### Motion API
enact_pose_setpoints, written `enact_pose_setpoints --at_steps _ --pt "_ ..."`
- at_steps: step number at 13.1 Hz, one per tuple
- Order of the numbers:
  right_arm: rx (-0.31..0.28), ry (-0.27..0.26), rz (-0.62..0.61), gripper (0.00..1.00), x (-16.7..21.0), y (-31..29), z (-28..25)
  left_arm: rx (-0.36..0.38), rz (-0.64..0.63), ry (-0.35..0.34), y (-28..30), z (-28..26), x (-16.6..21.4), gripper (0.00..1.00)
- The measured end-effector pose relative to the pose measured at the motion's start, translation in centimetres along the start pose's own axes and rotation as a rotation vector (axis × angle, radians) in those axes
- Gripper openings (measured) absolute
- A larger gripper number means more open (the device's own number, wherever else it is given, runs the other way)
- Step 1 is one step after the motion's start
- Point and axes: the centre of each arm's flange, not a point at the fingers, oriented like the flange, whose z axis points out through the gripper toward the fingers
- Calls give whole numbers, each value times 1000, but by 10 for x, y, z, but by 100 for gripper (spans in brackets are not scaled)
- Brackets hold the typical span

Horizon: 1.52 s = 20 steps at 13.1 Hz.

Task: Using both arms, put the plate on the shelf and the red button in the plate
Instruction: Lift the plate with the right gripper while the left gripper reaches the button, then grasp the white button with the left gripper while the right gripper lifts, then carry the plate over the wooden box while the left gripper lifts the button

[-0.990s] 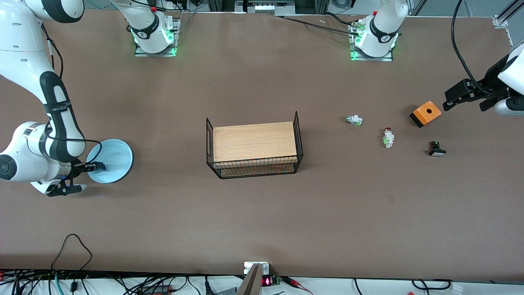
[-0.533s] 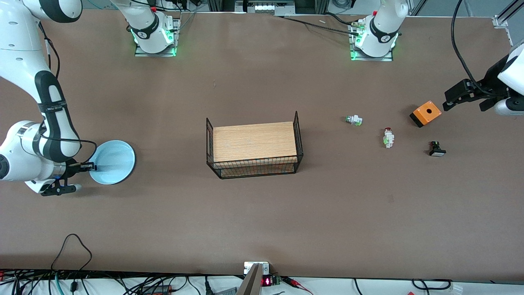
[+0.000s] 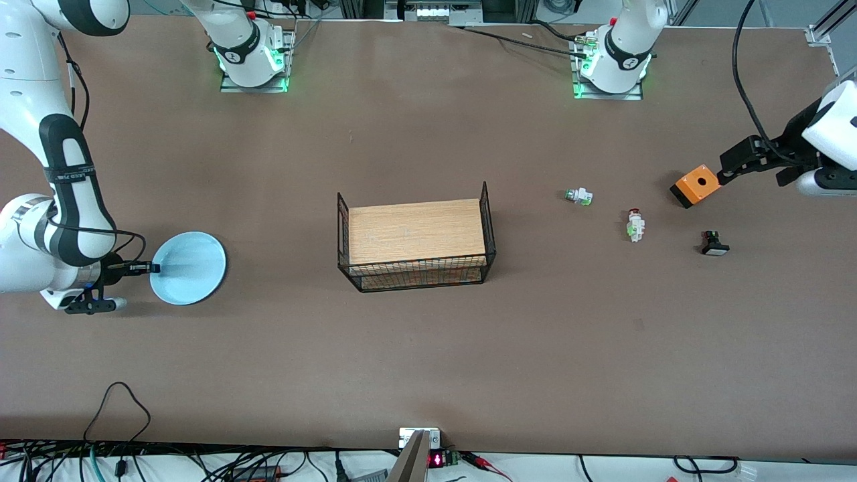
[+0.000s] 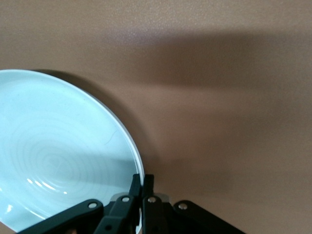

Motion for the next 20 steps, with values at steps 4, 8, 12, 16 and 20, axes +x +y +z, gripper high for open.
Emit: enact_pose_setpoints --at_steps 4,8,12,16,20 --pt "25 -59 -5 3 -1 -4 -21 1 -10 -31 1 5 -2 100" --pt "50 -115 -23 3 -1 -14 -63 1 -10 -80 1 18 0 100" --pt "102 -225 2 3 -15 -48 -124 -2 -11 -142 -1 51 12 100" --pt "193 -287 143 3 -35 -95 -180 43 5 -247 -1 112 31 100" --pt "127 -311 306 3 -55 -196 -234 51 21 -304 7 163 44 100"
